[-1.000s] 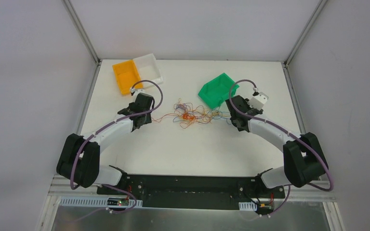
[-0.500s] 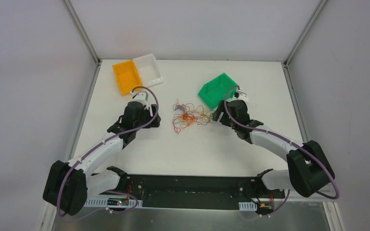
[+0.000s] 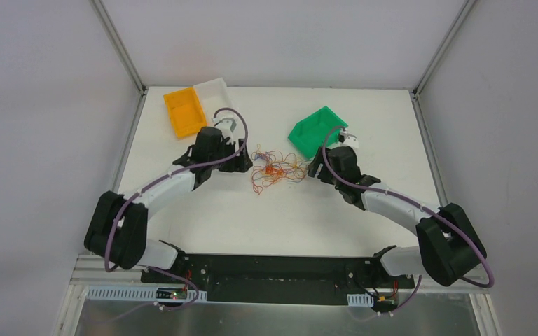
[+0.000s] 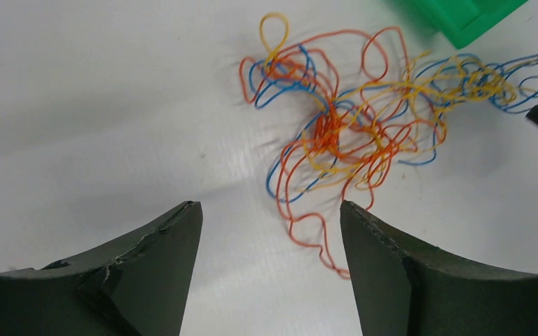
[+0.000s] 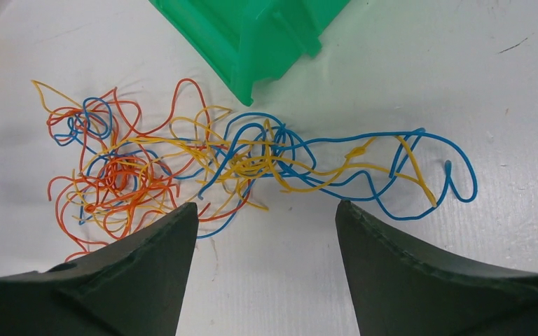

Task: Untangle the cables
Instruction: Untie the cable.

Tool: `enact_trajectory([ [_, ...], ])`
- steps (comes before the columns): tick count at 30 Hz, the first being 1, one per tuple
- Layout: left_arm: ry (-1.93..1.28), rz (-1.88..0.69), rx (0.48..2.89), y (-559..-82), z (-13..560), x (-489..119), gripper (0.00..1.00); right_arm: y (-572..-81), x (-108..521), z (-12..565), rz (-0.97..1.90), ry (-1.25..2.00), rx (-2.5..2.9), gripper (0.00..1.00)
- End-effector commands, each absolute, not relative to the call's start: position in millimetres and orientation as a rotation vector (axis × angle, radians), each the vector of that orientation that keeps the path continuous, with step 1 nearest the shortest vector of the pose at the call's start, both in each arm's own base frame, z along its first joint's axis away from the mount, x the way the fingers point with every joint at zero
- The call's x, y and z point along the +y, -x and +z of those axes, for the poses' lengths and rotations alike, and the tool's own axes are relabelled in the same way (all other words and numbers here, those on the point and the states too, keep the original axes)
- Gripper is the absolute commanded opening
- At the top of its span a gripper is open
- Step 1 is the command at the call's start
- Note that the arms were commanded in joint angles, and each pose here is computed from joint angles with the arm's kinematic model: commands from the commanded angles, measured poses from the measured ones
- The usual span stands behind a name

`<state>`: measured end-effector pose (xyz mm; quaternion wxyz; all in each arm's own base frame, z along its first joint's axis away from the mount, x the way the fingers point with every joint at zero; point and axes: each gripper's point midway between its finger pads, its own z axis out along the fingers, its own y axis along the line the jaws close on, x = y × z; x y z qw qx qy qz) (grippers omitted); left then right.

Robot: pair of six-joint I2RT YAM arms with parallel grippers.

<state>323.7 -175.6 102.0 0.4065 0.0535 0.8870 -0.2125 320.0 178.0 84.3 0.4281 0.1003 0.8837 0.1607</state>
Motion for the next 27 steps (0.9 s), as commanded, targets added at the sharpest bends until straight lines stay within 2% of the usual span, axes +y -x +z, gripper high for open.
enact_trajectory([
  [1, -0.218, -0.652, 2.289, -341.0, 116.9, -209.8, 0.73, -329.6, 178.8, 107.7, 0.412, -0.289, 2.139, 0.75],
  [8, -0.287, -0.684, 2.403, -345.6, 98.3, -251.7, 0.70, -330.8, 171.5, 107.0, 0.377, -0.331, 2.127, 0.75],
  [11, -0.327, -0.591, 2.462, -346.5, 86.7, -262.6, 0.69, -331.2, 170.6, 107.6, 0.374, -0.346, 2.125, 0.75],
  [14, -0.312, -0.536, 2.559, -346.0, 67.5, -262.3, 0.57, -331.7, 167.2, 109.2, 0.364, -0.367, 2.114, 0.75],
  [19, -0.311, -0.475, 2.615, -343.2, 46.1, -257.0, 0.49, -331.7, 170.5, 107.2, 0.378, -0.362, 2.123, 0.75],
  [21, -0.329, -0.444, 2.622, -342.5, 42.1, -252.7, 0.37, -330.7, 175.9, 106.8, 0.405, -0.335, 2.133, 0.75],
  [23, -0.387, -0.482, 2.629, -335.1, 41.4, -255.2, 0.07, -329.3, 179.4, 107.4, 0.423, -0.310, 2.131, 0.75],
  [24, -0.427, -0.529, 2.632, -327.4, 42.8, -258.1, 0.00, -329.6, 179.4, 109.1, 0.425, -0.304, 2.122, 0.75],
  [27, -0.506, -0.596, 2.611, -302.8, 50.0, -253.4, 0.00, -330.0, 172.4, 112.1, 0.390, -0.304, 2.099, 0.75],
])
